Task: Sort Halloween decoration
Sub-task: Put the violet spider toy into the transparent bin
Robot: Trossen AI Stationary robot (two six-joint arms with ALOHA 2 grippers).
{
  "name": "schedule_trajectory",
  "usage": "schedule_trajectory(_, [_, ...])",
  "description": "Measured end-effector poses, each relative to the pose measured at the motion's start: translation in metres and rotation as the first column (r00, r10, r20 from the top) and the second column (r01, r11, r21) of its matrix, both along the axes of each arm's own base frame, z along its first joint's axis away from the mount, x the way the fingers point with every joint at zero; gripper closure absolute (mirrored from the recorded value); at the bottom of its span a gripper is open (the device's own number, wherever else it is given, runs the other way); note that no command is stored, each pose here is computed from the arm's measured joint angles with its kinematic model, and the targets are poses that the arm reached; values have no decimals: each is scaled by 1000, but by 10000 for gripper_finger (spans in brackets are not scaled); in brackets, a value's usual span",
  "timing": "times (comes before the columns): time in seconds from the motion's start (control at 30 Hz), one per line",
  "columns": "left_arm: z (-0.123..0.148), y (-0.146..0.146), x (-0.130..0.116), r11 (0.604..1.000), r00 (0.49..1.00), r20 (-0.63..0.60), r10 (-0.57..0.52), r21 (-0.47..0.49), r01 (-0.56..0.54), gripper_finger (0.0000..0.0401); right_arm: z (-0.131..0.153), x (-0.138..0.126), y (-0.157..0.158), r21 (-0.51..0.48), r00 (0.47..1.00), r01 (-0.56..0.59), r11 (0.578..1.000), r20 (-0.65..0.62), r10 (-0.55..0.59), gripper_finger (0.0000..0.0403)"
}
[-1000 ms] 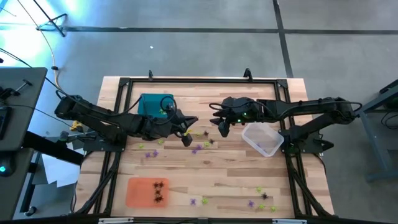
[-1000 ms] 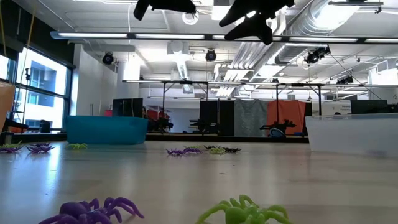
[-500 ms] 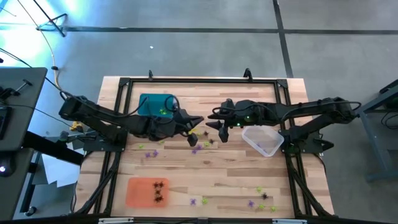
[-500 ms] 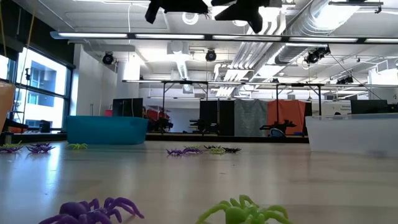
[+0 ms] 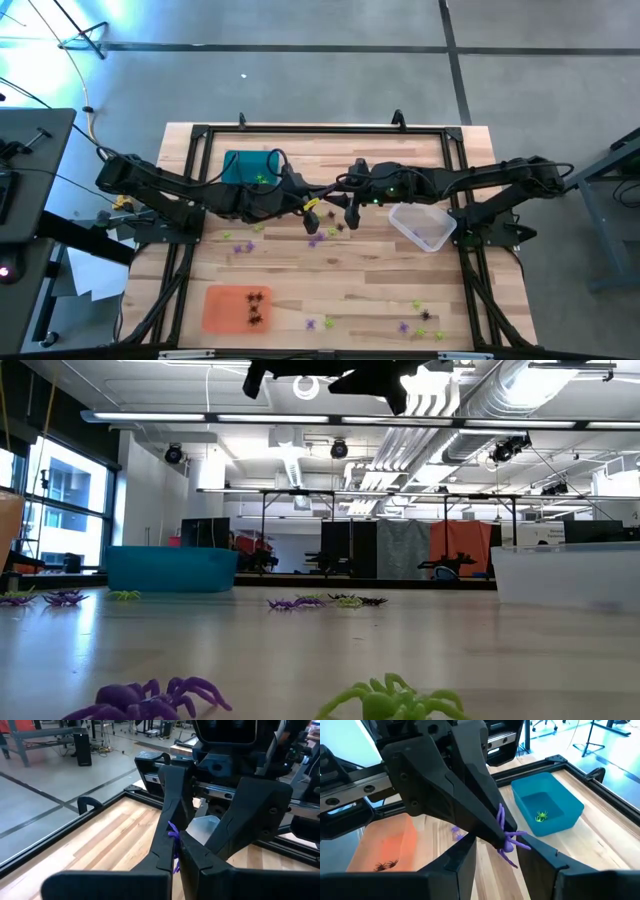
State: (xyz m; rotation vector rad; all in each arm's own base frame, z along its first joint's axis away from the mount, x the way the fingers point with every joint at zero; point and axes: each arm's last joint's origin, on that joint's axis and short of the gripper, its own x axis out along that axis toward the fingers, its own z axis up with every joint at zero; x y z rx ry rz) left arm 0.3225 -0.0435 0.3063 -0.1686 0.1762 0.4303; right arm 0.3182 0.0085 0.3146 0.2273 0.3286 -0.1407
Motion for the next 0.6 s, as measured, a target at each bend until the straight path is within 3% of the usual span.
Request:
schedule_trajectory(0.2, [0,1,0,1000,1000,1,2,0,-2,401,0,0,0,-2,1000,-2,1000,4,2,282])
schedule_trajectory(0.43, [0,1,0,1000,1000,-1,6,3,-6,401,0,0,0,-42,1000,-17,999,-4,17,391])
schedule_trajectory(0.6, [0,1,0,1000,1000,-2,5,3,-5,401,0,0,0,-48,1000,-17,999,-7,16,398])
